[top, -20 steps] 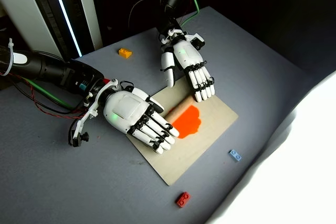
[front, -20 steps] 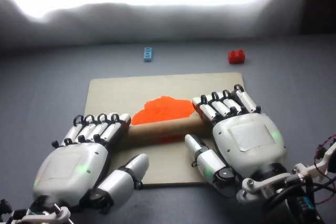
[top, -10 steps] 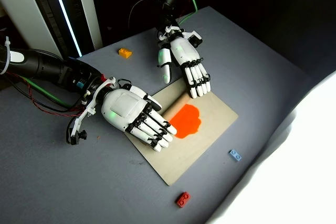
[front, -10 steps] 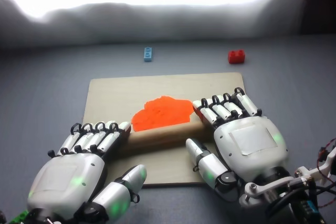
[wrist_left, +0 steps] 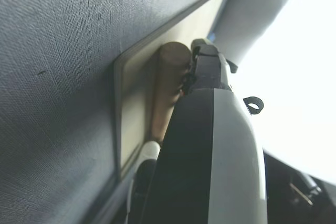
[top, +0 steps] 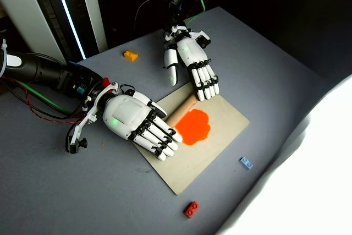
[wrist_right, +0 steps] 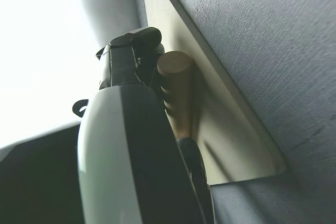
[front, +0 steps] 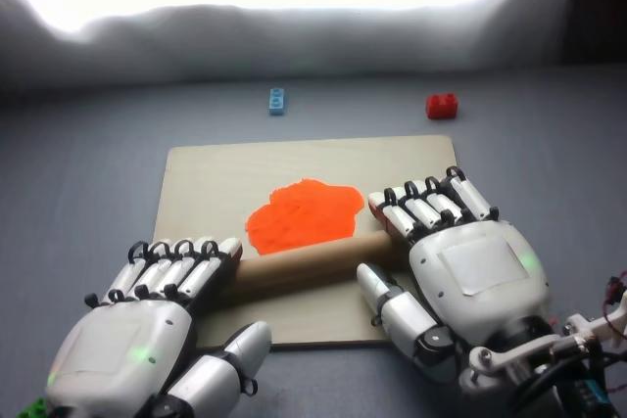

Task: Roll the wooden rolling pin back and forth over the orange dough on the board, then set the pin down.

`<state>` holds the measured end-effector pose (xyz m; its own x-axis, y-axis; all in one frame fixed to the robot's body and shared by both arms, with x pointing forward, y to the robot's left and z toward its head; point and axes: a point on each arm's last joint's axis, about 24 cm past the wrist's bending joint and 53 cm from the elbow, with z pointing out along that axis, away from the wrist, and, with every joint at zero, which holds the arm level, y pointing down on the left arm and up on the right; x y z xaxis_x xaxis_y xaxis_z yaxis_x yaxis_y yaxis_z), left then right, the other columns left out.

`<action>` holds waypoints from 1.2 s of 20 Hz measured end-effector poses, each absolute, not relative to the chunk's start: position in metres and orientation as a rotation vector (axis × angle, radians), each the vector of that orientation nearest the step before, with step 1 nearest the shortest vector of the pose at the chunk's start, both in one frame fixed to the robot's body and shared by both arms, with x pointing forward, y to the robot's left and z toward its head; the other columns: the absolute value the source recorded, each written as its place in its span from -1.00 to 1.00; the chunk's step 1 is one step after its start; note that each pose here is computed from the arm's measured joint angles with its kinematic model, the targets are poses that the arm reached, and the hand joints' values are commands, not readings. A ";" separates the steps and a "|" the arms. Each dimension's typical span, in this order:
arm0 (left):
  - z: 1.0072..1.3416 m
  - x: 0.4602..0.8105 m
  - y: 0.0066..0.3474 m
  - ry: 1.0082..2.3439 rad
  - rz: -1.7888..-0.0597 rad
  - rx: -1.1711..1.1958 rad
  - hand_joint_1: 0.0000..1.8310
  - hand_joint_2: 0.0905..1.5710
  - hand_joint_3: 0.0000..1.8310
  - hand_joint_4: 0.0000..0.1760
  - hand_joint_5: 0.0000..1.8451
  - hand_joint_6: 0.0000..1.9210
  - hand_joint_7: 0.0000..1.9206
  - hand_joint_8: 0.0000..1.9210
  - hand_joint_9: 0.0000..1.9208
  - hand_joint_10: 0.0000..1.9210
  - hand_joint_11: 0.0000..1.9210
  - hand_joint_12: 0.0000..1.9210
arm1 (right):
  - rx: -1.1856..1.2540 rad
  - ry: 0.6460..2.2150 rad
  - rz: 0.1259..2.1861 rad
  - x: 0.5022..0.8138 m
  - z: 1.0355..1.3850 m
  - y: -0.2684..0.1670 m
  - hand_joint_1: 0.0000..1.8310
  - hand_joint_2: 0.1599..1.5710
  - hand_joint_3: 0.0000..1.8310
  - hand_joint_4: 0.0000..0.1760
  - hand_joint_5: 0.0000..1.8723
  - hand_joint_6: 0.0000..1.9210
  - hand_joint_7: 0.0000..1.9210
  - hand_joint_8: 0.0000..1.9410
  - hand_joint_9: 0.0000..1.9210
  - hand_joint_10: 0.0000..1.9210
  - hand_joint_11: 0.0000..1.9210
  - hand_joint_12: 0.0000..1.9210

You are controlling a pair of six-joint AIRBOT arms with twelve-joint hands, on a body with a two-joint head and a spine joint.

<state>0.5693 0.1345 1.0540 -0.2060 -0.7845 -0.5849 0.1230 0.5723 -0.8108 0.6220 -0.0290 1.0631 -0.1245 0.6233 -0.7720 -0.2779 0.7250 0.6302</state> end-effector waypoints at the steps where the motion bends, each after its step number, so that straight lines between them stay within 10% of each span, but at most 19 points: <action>1: 1.054 0.569 0.134 1.569 -0.915 -0.570 -1.00 0.82 -1.00 -1.00 -0.77 -1.00 -0.74 -1.00 -0.79 -0.99 -1.00 -0.70 | 0.298 1.510 0.789 0.621 1.063 -0.029 -1.00 0.81 -1.00 -1.00 -0.61 -1.00 -0.57 -0.99 -0.58 -0.99 -1.00 -0.04; 24: 1.052 0.562 0.132 1.578 -0.931 -0.551 -1.00 0.82 -1.00 -1.00 -0.76 -0.99 -0.74 -0.99 -0.78 -0.99 -1.00 -0.68 | 0.268 1.515 0.781 0.609 1.061 -0.033 -1.00 0.81 -1.00 -1.00 -0.60 -1.00 -0.56 -1.00 -0.57 -0.99 -1.00 -0.03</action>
